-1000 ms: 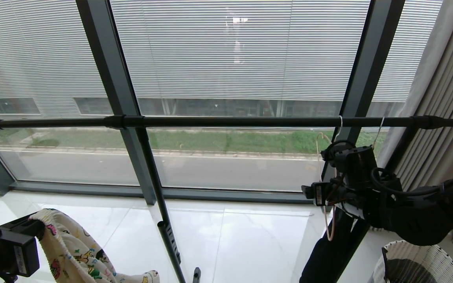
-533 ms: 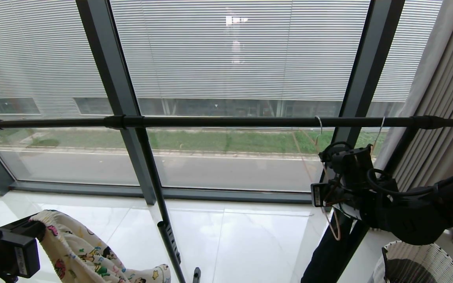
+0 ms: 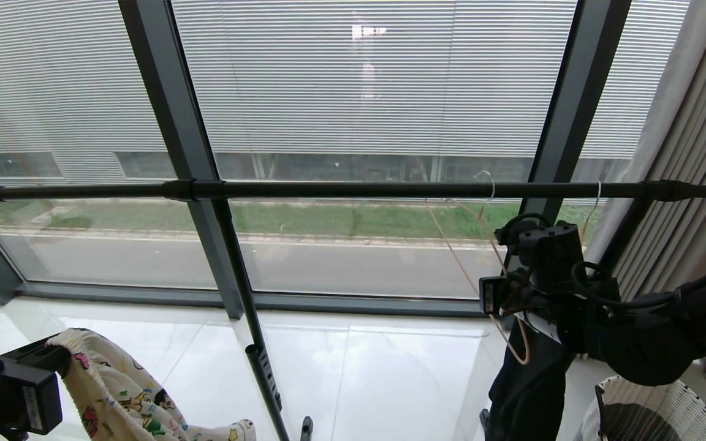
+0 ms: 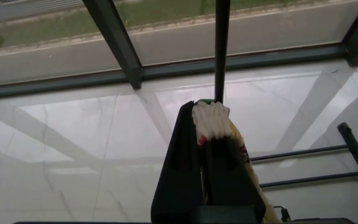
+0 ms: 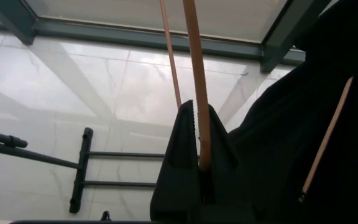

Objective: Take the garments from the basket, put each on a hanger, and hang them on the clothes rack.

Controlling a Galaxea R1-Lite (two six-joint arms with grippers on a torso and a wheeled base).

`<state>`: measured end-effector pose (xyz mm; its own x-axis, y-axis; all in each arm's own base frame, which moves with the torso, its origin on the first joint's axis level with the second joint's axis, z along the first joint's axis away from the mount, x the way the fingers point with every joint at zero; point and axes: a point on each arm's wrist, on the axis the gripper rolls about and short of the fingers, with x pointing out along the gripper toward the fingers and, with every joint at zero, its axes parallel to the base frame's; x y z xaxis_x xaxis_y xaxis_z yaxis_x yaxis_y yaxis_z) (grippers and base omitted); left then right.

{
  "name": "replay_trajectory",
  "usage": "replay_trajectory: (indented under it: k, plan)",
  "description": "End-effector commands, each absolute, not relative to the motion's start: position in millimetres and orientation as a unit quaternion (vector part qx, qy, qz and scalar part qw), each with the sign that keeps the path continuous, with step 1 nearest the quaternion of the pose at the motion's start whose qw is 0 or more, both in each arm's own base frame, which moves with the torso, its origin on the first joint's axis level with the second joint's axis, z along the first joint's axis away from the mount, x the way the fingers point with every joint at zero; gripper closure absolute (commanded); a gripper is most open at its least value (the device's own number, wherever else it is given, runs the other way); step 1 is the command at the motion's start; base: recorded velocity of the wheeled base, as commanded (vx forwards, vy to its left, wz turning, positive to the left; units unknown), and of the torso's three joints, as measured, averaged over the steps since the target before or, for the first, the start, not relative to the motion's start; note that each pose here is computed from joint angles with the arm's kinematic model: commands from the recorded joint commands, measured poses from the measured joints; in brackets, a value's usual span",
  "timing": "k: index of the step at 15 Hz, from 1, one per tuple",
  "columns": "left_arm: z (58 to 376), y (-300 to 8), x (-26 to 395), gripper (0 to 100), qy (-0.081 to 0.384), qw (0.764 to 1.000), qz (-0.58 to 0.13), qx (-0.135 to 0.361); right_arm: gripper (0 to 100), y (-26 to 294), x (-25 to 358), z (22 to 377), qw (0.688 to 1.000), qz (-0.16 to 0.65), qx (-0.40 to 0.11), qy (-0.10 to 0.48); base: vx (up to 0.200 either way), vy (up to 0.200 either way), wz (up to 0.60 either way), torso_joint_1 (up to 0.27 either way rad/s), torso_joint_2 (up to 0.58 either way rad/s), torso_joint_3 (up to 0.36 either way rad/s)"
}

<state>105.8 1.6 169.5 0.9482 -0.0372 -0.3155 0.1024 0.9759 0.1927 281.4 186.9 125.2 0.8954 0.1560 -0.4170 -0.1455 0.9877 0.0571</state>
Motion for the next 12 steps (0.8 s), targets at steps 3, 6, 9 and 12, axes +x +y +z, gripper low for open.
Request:
replay_trajectory:
  k: [3, 6, 9, 12]
  plan:
    - [171, 2, 104, 100, 0.153, 0.982, -0.035, 0.105, 100, 194, 271, 142, 0.977, 0.099, 0.024, 0.185, 0.000, 0.000, 0.00, 0.000, 0.00, 0.000]
    - [172, 2, 102, 100, 0.147, 0.983, -0.034, 0.106, 100, 196, 262, 154, 0.979, 0.113, 0.034, 0.166, 0.000, 0.000, 0.00, 0.000, 0.00, 0.000]
    - [172, 2, 102, 100, 0.146, 0.983, -0.034, 0.107, 100, 196, 248, 154, 0.977, 0.125, 0.029, 0.170, 0.000, 0.000, 0.00, 0.000, 0.00, 0.000]
    - [173, 2, 100, 100, 0.141, 0.984, -0.033, 0.107, 100, 192, 239, 154, 0.976, 0.131, 0.015, 0.173, 0.000, 0.000, 0.00, 0.000, 0.00, 0.000]
